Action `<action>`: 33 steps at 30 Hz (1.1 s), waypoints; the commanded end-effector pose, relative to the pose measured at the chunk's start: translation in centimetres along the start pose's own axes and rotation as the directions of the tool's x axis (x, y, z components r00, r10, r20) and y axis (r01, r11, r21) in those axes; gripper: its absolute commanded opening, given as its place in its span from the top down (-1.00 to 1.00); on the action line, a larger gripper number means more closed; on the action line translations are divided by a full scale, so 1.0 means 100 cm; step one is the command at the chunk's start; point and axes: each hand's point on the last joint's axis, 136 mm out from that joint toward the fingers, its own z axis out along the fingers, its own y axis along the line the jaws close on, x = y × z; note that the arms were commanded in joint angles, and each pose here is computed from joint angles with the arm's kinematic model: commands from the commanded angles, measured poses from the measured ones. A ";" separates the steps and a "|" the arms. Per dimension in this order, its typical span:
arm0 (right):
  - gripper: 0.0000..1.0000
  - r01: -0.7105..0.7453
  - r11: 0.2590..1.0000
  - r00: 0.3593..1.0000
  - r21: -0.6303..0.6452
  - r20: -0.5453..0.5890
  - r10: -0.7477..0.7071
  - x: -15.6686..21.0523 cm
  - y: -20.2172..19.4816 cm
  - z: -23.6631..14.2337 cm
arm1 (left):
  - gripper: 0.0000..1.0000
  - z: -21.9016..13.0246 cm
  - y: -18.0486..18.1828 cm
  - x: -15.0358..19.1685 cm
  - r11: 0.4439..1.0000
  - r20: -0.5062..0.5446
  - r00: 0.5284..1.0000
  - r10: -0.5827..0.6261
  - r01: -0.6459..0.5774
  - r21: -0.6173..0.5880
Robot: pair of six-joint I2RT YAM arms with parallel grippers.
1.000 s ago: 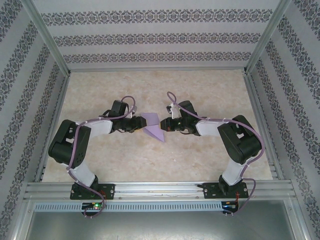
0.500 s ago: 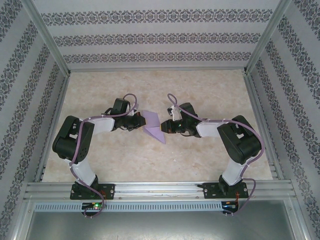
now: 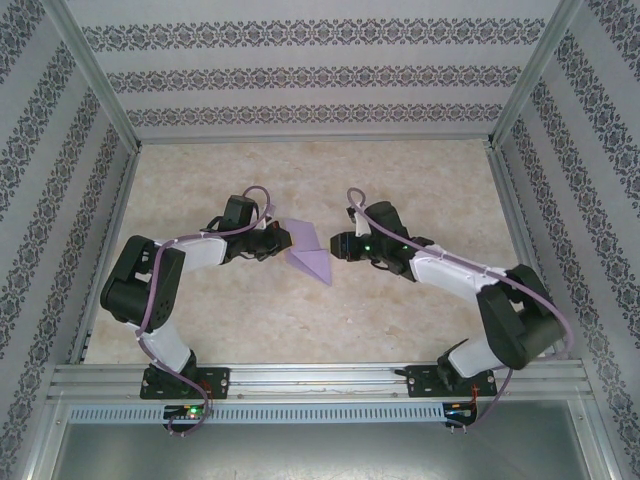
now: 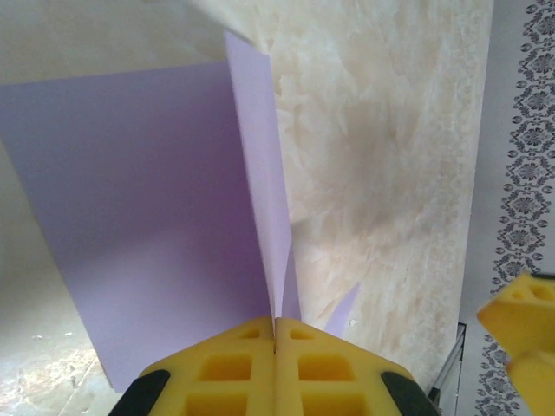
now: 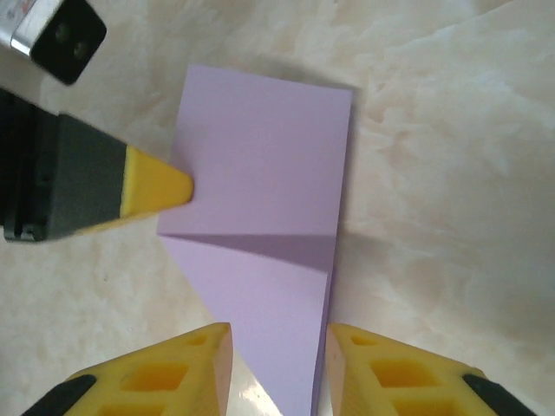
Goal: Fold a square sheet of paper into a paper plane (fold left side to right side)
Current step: Fourth fold the wing at the center of the table.
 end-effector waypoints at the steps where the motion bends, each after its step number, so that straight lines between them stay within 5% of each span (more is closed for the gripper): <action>1: 0.27 0.140 0.971 0.990 0.193 -0.050 -0.133 0.016 -0.009 -0.009 | 0.99 -0.005 -0.019 -0.002 0.998 0.013 1.000 0.014 -0.014 0.066; 12: -0.03 0.428 0.836 0.904 0.342 -0.139 -0.406 0.045 0.028 0.026 | 0.98 -0.001 -0.028 0.000 0.996 0.005 1.000 0.021 -0.021 0.084; 33: 0.00 0.481 0.771 0.877 0.417 -0.236 -0.420 0.066 0.010 0.066 | 0.98 -0.002 -0.036 0.000 0.996 -0.003 0.999 0.036 -0.035 0.087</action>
